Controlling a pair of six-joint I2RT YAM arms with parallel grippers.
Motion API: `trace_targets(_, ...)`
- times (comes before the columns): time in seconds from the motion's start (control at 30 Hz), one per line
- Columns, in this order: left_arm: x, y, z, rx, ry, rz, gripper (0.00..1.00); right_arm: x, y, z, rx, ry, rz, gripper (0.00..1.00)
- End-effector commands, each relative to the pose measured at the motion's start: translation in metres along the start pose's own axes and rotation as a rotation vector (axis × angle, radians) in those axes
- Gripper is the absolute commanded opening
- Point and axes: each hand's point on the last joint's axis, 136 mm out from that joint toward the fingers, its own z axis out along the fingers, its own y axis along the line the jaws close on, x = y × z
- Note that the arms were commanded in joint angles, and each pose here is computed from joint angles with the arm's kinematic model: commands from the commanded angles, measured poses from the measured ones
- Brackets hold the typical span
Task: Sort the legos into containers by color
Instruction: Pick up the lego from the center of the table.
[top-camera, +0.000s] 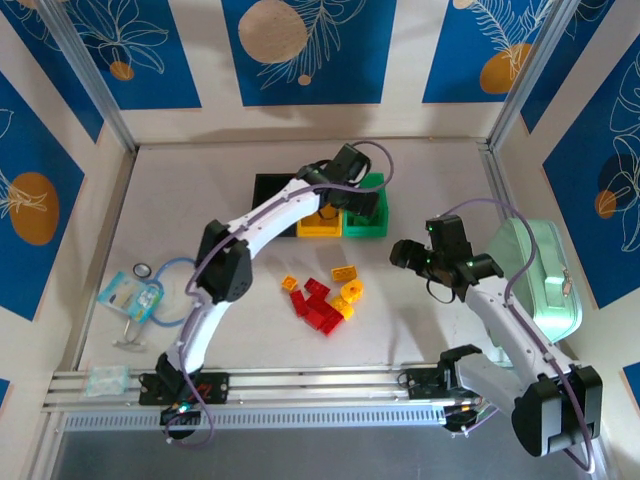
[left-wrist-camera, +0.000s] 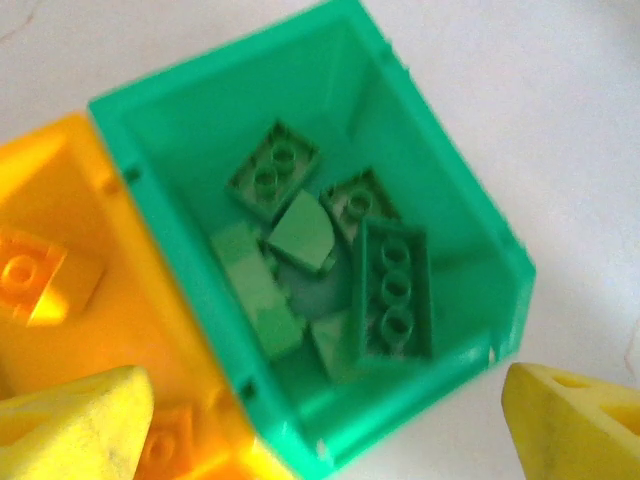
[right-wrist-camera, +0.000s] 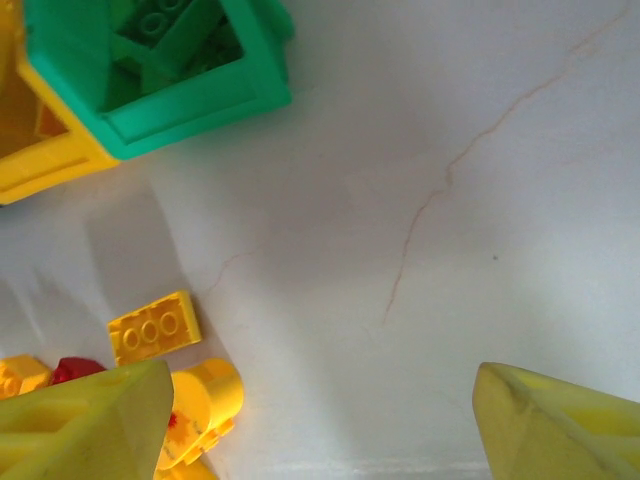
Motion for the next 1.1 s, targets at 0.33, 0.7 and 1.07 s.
trace_targets(0.33, 0.068, 0.032, -0.113, 0.013, -0.189, -0.083, 0.88, 0.034, 0.073, 0.029, -0.116, 0.184, -0.312, 0.89)
trace_targets(0.7, 0.154, 0.084, -0.133, -0.085, -0.148, -0.21, 0.88, 0.057, 0.103, 0.084, 0.015, 0.378, -0.363, 0.91)
trace_targets(1.07, 0.213, 0.108, -0.134, -0.097, -0.095, -0.311, 0.88, 0.074, 0.104, 0.117, 0.073, 0.474, -0.366, 0.86)
